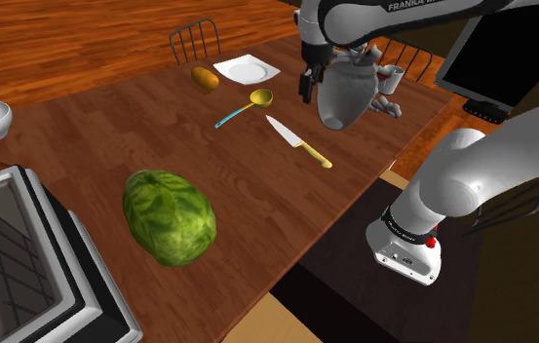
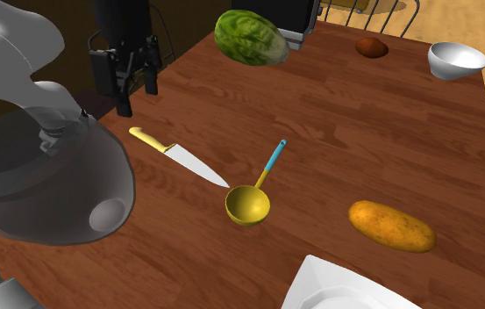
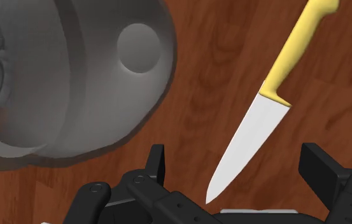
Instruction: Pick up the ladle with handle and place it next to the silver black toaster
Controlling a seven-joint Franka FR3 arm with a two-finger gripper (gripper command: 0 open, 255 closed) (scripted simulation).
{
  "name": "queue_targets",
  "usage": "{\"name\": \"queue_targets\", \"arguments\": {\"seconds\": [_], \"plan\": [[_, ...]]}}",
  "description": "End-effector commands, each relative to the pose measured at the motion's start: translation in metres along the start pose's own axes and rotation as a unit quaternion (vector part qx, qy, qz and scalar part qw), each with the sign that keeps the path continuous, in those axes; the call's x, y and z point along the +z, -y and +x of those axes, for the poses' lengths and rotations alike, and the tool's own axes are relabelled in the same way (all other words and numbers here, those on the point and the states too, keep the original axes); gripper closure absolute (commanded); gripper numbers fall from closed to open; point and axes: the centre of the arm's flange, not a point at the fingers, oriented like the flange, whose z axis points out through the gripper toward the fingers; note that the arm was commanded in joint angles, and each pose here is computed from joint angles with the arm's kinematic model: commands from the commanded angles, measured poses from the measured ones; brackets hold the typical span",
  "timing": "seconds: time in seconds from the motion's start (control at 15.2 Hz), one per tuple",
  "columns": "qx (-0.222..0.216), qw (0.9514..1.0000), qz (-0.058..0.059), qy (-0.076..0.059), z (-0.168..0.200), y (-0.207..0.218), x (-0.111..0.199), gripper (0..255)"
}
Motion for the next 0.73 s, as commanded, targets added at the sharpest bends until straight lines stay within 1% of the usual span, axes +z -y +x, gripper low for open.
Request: {"name": "queue_targets", "arguments": {"seconds": [0.0, 0.33, 0.66], "plan": [[-0.017, 0.9997, -0.012, -0.010, 0.023, 0.001, 0.013, 0], [-0.055, 0.9971, -0.042, -0.031, 0.073, 0.005, 0.046, 0], [-0.094, 0.9916, -0.072, -0.052, 0.125, 0.010, 0.077, 0]]}}
